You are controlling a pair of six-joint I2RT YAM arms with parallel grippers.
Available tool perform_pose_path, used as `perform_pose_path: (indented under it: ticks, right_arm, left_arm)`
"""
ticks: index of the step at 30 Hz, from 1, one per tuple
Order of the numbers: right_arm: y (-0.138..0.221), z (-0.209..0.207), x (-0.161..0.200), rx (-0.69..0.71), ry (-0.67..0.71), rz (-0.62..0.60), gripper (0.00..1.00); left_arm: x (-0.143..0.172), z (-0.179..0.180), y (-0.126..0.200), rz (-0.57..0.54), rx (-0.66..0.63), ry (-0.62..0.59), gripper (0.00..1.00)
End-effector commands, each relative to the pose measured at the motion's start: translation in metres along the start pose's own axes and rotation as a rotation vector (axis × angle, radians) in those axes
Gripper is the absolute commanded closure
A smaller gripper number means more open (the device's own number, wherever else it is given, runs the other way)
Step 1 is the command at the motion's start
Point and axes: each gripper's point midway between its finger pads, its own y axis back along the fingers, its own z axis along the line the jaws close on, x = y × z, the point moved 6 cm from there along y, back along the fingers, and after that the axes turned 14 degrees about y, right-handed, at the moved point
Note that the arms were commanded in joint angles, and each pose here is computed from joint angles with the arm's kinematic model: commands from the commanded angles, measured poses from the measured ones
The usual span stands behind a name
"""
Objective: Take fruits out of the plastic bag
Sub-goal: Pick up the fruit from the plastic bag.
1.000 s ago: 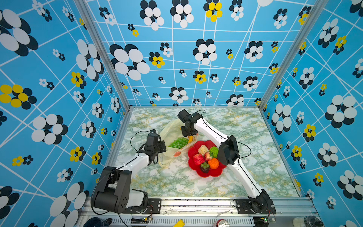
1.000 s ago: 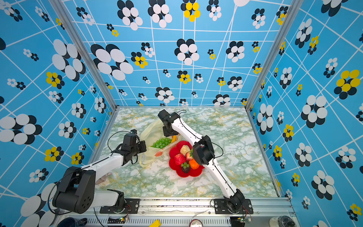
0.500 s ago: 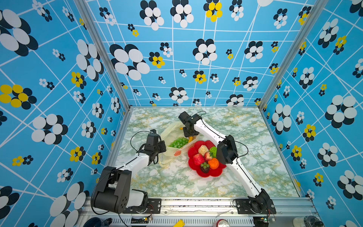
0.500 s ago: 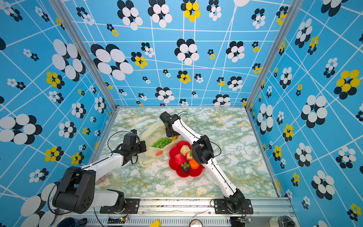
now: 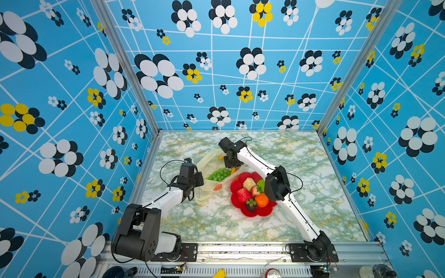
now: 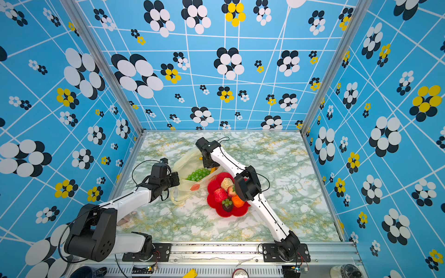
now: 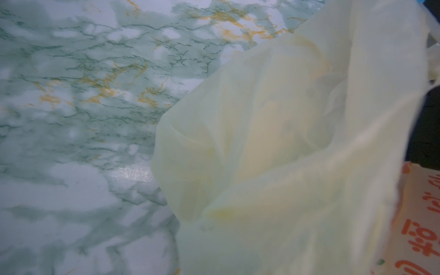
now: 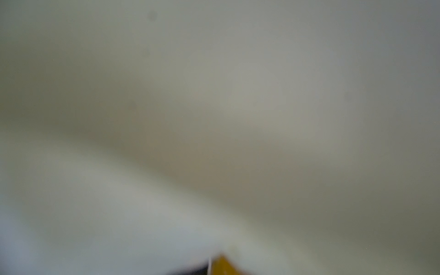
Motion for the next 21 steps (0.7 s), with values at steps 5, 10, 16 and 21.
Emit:
perform_pose_path:
  ticks: [5, 10, 16, 21]
  right_arm:
    - [0.048, 0.026, -0.013, -0.096, 0.106, -0.099, 0.70]
    - [0.071, 0.040, -0.014, -0.117, 0.172, -0.139, 0.70]
    - [0.093, 0.049, -0.011, -0.106, 0.237, -0.181, 0.70]
    - [0.110, 0.047, -0.013, -0.097, 0.233, -0.222, 0.70]
  left_arm:
    - [-0.006, 0.002, -0.001, -0.014, -0.046, -0.013, 1.00]
    - [-0.007, 0.007, -0.001, -0.009, -0.056, 0.012, 1.00]
    - [-0.009, 0.011, -0.001, -0.007, -0.048, 0.042, 1.00]
    - [-0.009, 0.011, 0.000, -0.009, -0.043, 0.045, 1.00]
